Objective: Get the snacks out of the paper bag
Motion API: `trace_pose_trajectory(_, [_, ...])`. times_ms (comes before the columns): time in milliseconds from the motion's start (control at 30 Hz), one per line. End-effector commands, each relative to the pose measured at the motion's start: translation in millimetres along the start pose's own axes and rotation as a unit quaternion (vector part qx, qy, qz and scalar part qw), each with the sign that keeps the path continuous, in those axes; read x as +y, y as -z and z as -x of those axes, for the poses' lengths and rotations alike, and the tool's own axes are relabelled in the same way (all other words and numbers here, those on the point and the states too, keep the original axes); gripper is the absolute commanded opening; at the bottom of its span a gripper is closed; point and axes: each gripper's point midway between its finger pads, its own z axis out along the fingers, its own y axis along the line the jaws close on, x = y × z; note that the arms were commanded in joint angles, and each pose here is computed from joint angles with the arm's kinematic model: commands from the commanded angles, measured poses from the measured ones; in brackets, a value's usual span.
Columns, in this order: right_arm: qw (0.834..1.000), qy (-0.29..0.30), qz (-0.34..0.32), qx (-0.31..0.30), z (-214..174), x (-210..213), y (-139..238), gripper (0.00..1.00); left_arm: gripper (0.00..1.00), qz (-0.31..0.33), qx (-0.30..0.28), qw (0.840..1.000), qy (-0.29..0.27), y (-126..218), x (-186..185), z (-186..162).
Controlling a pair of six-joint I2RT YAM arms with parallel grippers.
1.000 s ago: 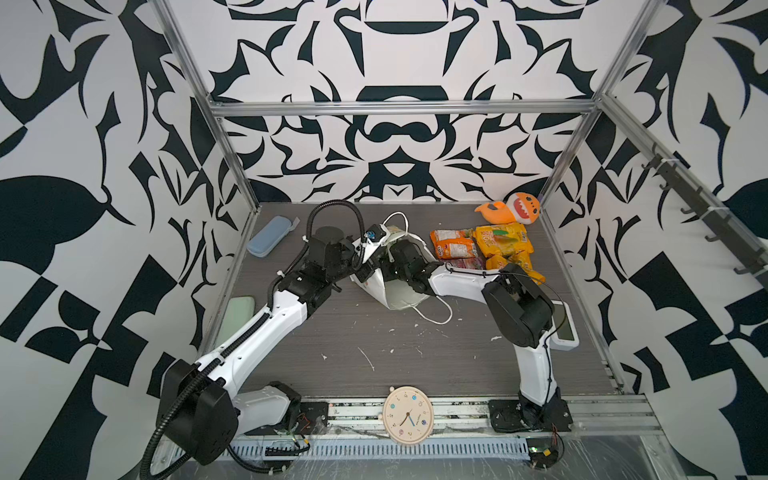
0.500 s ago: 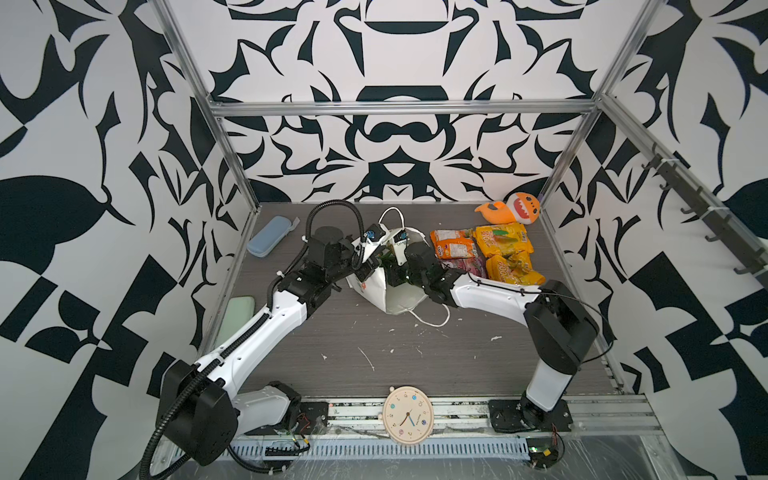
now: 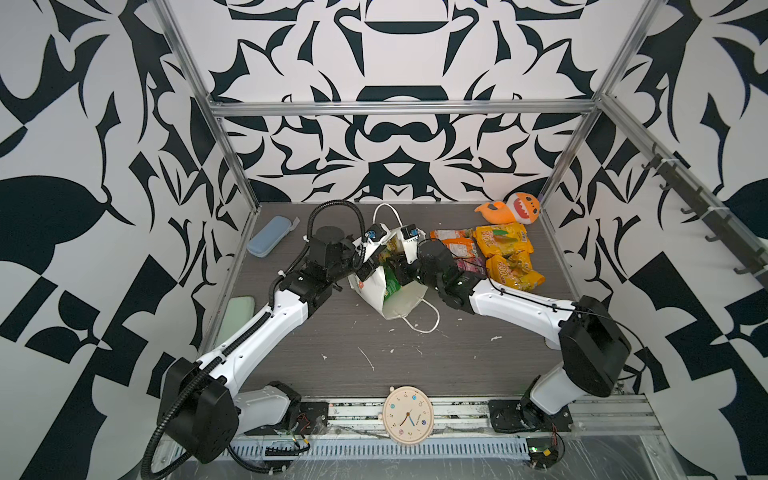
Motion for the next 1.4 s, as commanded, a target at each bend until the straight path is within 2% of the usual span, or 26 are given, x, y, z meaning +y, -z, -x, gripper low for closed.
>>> trace_pose_trajectory(0, [1.0, -0.003, -0.003, 0.012, -6, -1, -11, 0.5, 0.0, -0.013, -0.006, 1.0, -0.003, -2, -4, 5])
trace_pose_trajectory(100, [0.999, 0.0, -0.016, 0.033, -14, -3, -17, 0.55, 0.0, -0.014, -0.005, 1.0, -0.002, -1, -4, 6])
trace_pose_trajectory(133, [0.999, 0.004, -0.017, 0.036, -17, -2, -17, 0.61, 0.0, -0.014, -0.004, 1.0, -0.002, -1, -4, 6])
trace_pose_trajectory(167, [0.999, 0.006, -0.018, 0.041, -20, -2, -17, 0.63, 0.0, -0.014, -0.005, 1.0, -0.003, 0, -4, 6])
trace_pose_trajectory(467, [0.993, 0.027, -0.04, 0.11, -54, -11, -21, 0.69, 0.0, -0.012, -0.008, 1.0, -0.002, 1, -4, 7])
trace_pose_trajectory(633, [0.987, 0.017, -0.043, 0.153, -73, -13, -29, 0.74, 0.0, -0.015, -0.008, 1.0, -0.001, 0, -5, 7])
trace_pose_trajectory(667, [0.986, 0.013, -0.046, 0.158, -77, -14, -31, 0.9, 0.0, -0.015, -0.008, 1.0, -0.001, 0, -5, 7])
trace_pose_trajectory(900, [0.977, 0.006, -0.075, 0.197, -96, -26, -54, 0.91, 0.0, -0.014, -0.007, 1.0, 0.0, -1, -3, 9])
trace_pose_trajectory(967, [0.975, 0.007, -0.087, 0.206, -100, -30, -59, 0.84, 0.0, -0.013, -0.008, 1.0, 0.0, 0, -3, 10])
trace_pose_trajectory(1067, [0.973, 0.006, -0.102, 0.208, -104, -36, -65, 0.69, 0.0, -0.013, -0.007, 1.0, 0.0, 1, -4, 8])
trace_pose_trajectory(1233, [0.972, 0.002, -0.123, 0.199, -110, -45, -73, 0.18, 0.0, -0.01, -0.01, 1.0, -0.001, 3, -4, 9])
trace_pose_trajectory(1267, [0.971, 0.003, -0.127, 0.2, -110, -47, -73, 0.12, 0.0, -0.009, -0.01, 1.0, -0.002, 4, -4, 9])
trace_pose_trajectory(1367, [0.972, 0.002, -0.126, 0.197, -107, -46, -73, 0.06, 0.0, -0.007, -0.009, 1.0, -0.001, 5, -4, 8])
